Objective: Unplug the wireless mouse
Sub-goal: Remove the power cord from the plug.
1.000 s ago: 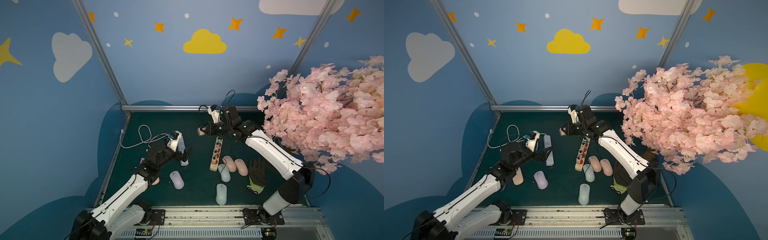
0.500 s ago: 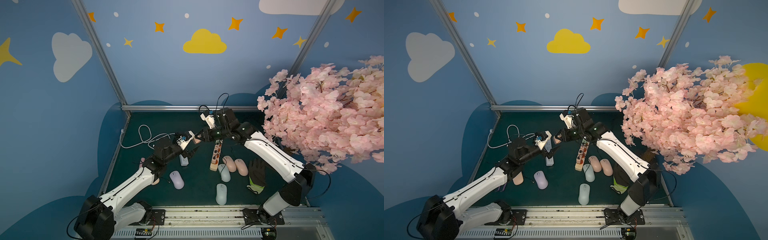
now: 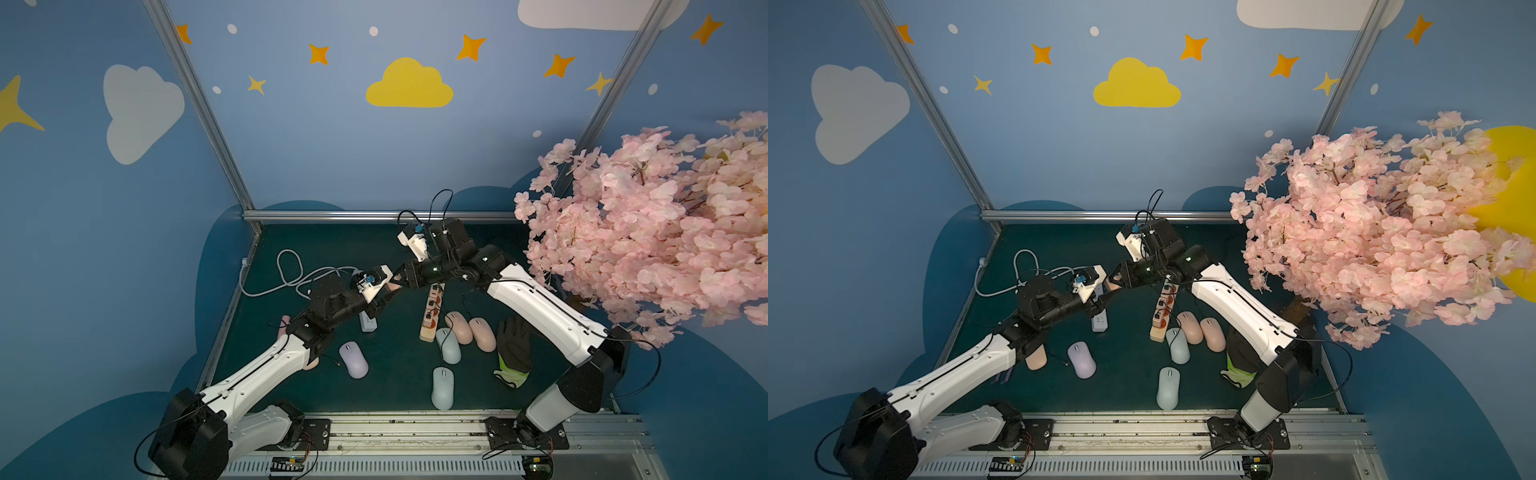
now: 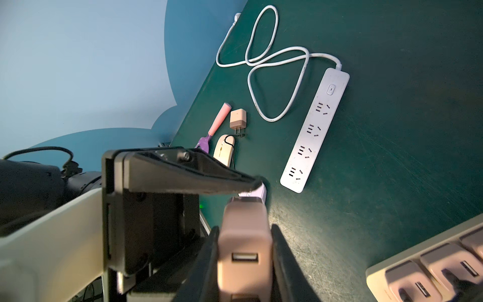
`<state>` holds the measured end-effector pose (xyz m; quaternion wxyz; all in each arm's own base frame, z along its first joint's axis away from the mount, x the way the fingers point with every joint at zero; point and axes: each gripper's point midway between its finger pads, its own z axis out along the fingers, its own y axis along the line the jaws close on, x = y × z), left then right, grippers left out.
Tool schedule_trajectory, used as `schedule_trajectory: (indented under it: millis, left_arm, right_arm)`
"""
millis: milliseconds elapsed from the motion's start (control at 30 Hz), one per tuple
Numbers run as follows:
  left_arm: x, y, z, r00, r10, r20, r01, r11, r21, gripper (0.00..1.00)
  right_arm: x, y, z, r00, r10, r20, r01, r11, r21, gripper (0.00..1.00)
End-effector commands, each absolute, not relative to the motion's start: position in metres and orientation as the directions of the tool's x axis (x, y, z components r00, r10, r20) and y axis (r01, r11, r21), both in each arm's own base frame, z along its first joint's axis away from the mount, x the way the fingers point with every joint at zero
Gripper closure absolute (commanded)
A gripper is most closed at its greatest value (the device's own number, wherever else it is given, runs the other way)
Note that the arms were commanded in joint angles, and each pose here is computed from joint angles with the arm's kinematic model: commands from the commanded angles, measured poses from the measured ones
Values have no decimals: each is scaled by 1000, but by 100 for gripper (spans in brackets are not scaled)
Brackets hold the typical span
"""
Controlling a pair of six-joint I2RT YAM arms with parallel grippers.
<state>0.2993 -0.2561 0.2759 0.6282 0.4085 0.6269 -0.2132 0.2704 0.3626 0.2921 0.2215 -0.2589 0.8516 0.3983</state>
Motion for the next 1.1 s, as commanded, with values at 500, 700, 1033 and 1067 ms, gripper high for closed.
schedule_trajectory:
  millis: [500,700,1033,1067]
  left_arm:
    - [296,-253,288,164,226,-960,765,585,269,97]
    - [297,-253,287,165,226,-960,764,587,269,97]
    - [300,-252,285,158,235,-959,755,597,271,97]
    - [300,-252,285,158,235,-959,754,598,271,97]
  right_arm:
    - [285,341,331,-684,-92,-723,-625,586,516,49]
    - [284,337,331,-685,-74,-725,-623,576,530,64]
    - [283,340,330,-698,-80,-712,-620,564,544,84]
    - [282,340,330,-699,-80,-710,-619,565,545,86]
